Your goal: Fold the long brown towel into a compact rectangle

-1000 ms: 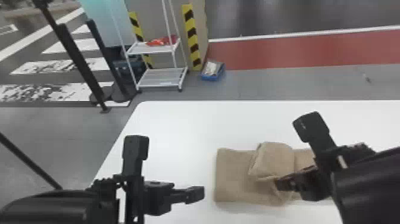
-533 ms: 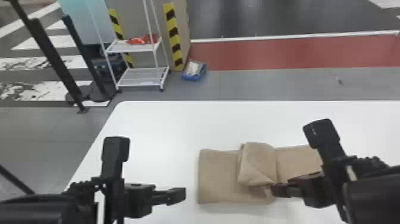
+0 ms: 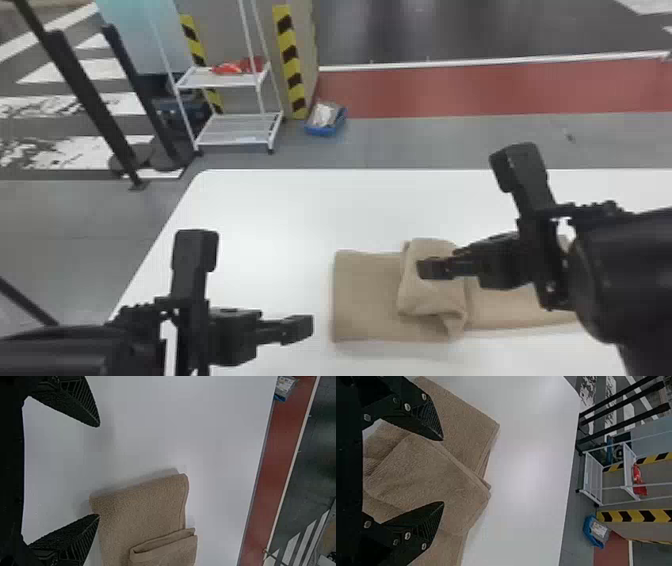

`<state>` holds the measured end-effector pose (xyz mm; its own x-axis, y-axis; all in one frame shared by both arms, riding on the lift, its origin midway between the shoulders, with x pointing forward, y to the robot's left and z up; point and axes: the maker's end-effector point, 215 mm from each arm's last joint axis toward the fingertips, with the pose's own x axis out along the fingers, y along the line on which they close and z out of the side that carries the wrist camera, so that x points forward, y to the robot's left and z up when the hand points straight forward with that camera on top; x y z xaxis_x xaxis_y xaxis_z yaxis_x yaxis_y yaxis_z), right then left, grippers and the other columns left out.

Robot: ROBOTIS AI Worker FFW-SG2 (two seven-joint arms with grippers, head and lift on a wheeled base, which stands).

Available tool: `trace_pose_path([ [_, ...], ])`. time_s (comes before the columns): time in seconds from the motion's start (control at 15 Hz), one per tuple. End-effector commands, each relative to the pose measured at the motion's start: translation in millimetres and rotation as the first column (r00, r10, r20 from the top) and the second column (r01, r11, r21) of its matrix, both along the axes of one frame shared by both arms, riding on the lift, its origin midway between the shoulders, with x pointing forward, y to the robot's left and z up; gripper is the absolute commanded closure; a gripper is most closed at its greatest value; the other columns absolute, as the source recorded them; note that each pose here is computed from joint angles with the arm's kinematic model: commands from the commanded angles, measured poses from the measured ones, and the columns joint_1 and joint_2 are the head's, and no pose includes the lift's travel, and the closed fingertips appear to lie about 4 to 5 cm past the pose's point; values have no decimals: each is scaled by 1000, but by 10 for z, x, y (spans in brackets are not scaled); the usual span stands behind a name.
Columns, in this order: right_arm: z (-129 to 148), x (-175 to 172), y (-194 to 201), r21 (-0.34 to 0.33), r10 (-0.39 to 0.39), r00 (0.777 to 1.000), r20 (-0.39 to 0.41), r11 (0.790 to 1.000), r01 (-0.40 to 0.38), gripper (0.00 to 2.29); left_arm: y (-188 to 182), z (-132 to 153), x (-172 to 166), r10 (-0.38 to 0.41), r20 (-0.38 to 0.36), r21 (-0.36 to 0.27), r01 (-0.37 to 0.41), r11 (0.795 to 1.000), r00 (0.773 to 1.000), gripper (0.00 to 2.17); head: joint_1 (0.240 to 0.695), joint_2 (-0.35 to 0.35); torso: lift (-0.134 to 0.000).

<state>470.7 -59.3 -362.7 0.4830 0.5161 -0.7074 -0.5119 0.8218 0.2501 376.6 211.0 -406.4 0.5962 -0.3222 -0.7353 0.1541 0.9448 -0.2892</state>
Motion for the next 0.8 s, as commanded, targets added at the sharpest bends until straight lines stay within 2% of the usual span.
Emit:
trace_pose_path([
  [0.0, -187, 62, 192, -38, 41, 998, -54, 998, -43, 336, 30, -11, -22, 7, -5, 0, -7, 1000, 1000, 76, 695, 186, -124],
  [0.27, -445, 192, 214, -136, 60, 992, -114, 988, -75, 340, 49, -28, -35, 9, -10, 2, -9, 1000, 1000, 76, 695, 227, -124],
  [0.73, -689, 346, 105, -252, 51, 983, -174, 963, -94, 336, 60, -53, -42, 9, -16, 4, -9, 1000, 1000, 80, 695, 220, -124],
])
